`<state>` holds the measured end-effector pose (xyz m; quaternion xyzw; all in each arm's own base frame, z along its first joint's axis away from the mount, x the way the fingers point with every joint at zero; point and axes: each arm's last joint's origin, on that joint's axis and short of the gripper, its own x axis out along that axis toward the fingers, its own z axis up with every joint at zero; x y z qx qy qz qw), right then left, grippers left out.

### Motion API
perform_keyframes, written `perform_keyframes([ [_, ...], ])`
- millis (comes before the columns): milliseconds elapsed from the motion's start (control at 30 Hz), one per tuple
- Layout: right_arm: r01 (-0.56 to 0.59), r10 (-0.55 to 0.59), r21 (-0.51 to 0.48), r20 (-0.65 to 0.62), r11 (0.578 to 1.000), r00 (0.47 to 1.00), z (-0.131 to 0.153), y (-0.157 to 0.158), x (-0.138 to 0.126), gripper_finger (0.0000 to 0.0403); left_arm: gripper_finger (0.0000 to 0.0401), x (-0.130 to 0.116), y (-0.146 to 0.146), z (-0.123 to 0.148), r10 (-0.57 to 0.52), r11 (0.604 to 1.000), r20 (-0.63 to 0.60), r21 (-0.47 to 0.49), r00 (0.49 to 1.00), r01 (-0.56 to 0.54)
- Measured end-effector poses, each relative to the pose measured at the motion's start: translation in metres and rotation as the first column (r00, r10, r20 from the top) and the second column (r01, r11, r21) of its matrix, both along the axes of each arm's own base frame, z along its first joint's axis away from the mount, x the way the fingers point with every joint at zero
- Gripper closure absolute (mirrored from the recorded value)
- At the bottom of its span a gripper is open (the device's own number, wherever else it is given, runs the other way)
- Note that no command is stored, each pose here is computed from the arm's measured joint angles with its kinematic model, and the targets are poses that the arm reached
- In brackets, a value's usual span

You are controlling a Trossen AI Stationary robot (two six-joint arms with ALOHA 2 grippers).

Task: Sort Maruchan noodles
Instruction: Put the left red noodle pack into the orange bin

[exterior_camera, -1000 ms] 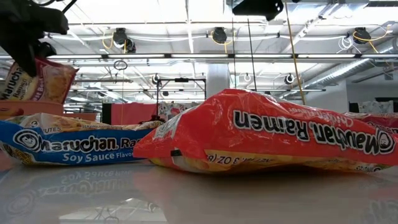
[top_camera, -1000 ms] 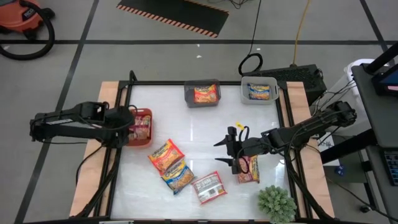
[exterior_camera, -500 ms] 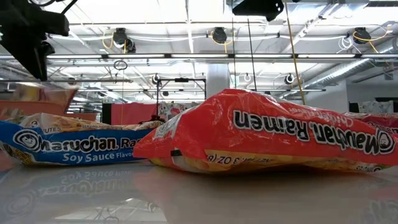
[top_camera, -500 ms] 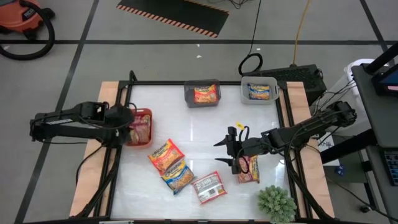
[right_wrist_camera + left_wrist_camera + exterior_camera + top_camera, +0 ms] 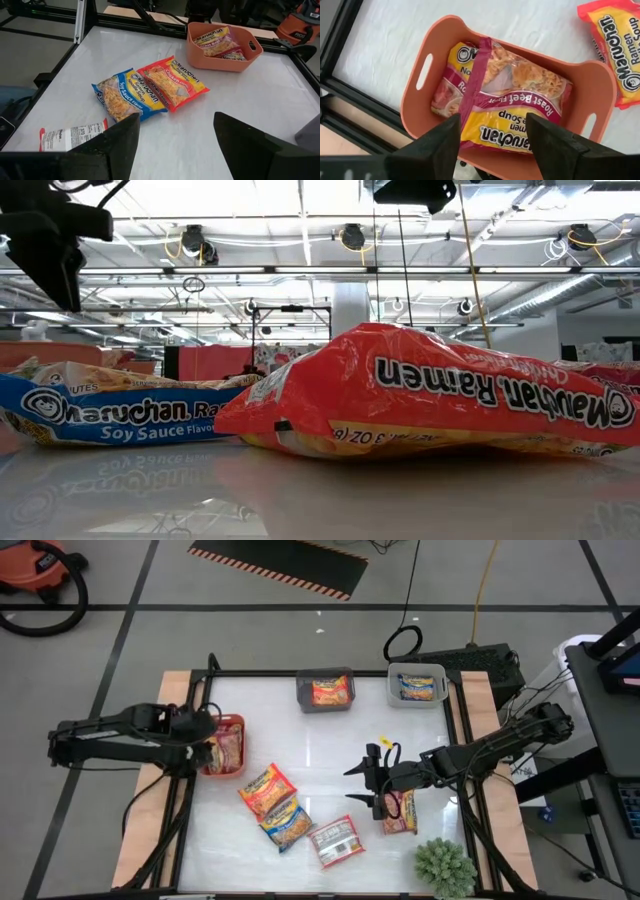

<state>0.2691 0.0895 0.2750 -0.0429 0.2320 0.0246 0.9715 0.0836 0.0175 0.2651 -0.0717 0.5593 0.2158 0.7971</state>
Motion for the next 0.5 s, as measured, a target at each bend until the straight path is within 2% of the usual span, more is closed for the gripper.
perform_keyframes([
  [167, 0.000, 0.000, 0.000, 0.000, 1.000, 1.000, 0.000, 0.000, 0.000, 0.0156, 0.0174, 0.010, -0.001, -0.009, -0.034, 0.997, -0.042, -0.072, 0.999, 0.031],
  [300, 0.000, 0.000, 0.000, 0.000, 1.000, 1.000, 0.000, 0.000, 0.000, 0.0156, 0.0175, 0.023, -0.002, -0.019, -0.121, 0.982, -0.087, -0.155, 0.989, 0.106],
  [500, 0.000, 0.000, 0.000, 0.000, 1.000, 1.000, 0.000, 0.000, 0.000, 0.0156, 0.0228, 0.042, -0.003, -0.031, -0.173, 0.972, -0.194, -0.193, 0.966, 0.135],
])
